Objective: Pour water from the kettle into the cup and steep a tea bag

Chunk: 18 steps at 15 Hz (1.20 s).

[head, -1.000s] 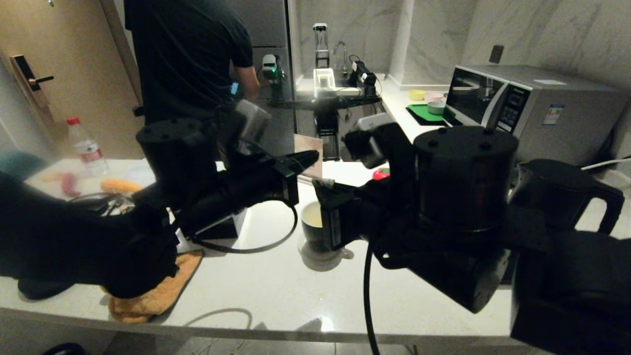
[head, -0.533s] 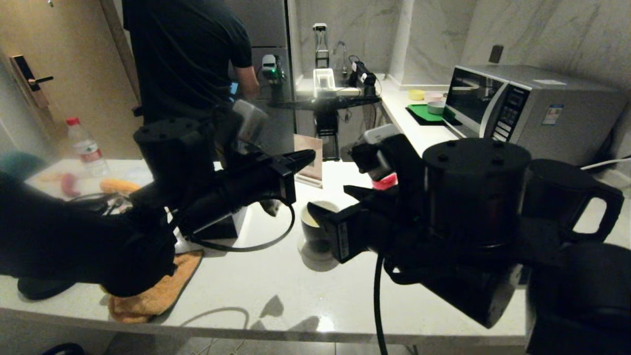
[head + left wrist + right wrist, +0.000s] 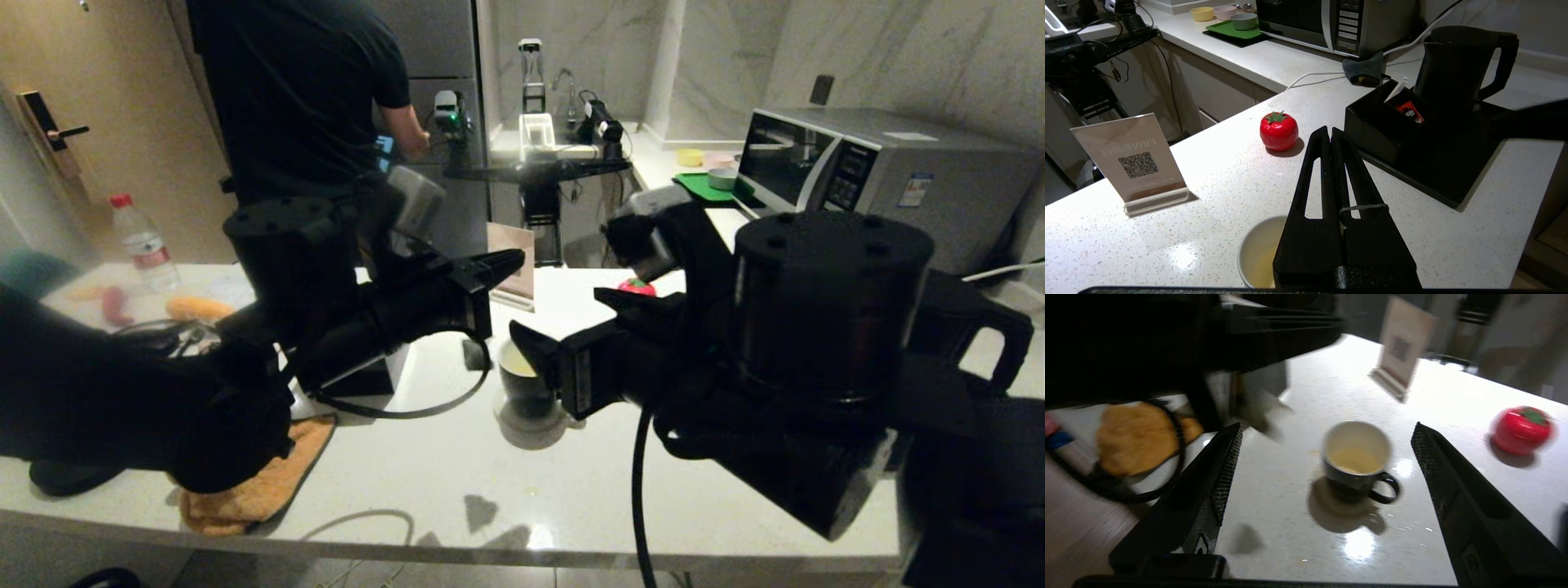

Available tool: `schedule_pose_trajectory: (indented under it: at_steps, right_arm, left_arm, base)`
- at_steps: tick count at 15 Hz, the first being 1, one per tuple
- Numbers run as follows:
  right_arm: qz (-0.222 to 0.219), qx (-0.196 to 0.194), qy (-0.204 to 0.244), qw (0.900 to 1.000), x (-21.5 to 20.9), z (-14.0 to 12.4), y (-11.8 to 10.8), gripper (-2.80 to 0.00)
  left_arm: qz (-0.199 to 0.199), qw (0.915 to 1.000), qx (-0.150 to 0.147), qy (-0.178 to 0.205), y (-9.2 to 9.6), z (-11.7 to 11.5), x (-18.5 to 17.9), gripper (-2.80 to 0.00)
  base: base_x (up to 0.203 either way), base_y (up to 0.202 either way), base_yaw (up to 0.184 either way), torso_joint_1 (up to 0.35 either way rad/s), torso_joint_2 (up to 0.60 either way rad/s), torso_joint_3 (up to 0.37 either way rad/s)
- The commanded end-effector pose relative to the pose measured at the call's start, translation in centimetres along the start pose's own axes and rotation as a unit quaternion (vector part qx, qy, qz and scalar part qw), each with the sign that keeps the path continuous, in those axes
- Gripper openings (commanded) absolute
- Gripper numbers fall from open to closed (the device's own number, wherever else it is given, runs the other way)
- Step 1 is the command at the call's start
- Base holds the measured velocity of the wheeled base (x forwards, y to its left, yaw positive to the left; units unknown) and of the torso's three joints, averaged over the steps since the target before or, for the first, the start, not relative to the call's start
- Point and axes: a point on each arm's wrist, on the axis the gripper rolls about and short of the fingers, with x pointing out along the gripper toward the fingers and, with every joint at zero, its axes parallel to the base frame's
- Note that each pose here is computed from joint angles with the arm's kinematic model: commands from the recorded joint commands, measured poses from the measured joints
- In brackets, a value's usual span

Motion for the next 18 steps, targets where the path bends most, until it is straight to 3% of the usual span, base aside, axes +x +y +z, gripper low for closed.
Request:
schedule_pose_trajectory:
  at_steps: [1, 7, 9, 12, 16, 17, 18]
  right_arm:
    - [-0.041, 0.000, 0.002, 0.999, -0.3, -0.3, -0.6, 0.00]
    - [-0.108, -0.008, 0.011, 0.994, -0.9, -1.2, -2.7, 0.00]
    - [-0.154, -0.017, 0.011, 0.988, -0.4, -1.2, -4.4, 0.00]
    - [-0.218, -0.050, 0.005, 0.975, -0.2, -1.8, -8.0, 0.00]
    - [-0.300, -0.086, -0.017, 0.950, -0.6, -2.0, -12.9, 0.00]
    - [-0.315, -0.087, -0.019, 0.945, -1.0, -2.0, -13.7, -2.80]
    - [-0.328, -0.086, -0.023, 0.941, -1.6, -1.8, -14.5, -2.80]
  left_arm:
    - [-0.001, 1.0000, 0.001, -0.004, 0.0, 0.1, 0.0, -2.80]
    - [0.000, 1.0000, 0.001, -0.005, 0.0, 0.2, -0.1, -2.80]
    - [0.001, 1.0000, 0.001, -0.004, -0.1, 0.2, -0.2, -2.80]
    - [0.001, 1.0000, 0.002, -0.004, -0.1, 0.2, -0.2, -2.80]
    - [0.003, 0.9999, 0.004, -0.014, -0.1, 0.4, -0.3, -2.80]
    - [0.003, 0.9999, 0.005, -0.015, -0.1, 0.3, -0.3, -2.80]
    - [0.003, 0.9999, 0.005, -0.015, -0.1, 0.3, -0.3, -2.80]
  base:
    - [0.000, 0.000, 0.000, 0.000, 0.00, 0.000]
    - [0.000, 0.000, 0.000, 0.000, 0.00, 0.000]
    - [0.000, 0.000, 0.000, 0.000, 0.00, 0.000]
    - [0.000, 0.000, 0.000, 0.000, 0.00, 0.000]
    - [0.000, 0.000, 0.000, 0.000, 0.00, 0.000]
    - [0.000, 0.000, 0.000, 0.000, 0.00, 0.000]
    - [0.000, 0.000, 0.000, 0.000, 0.00, 0.000]
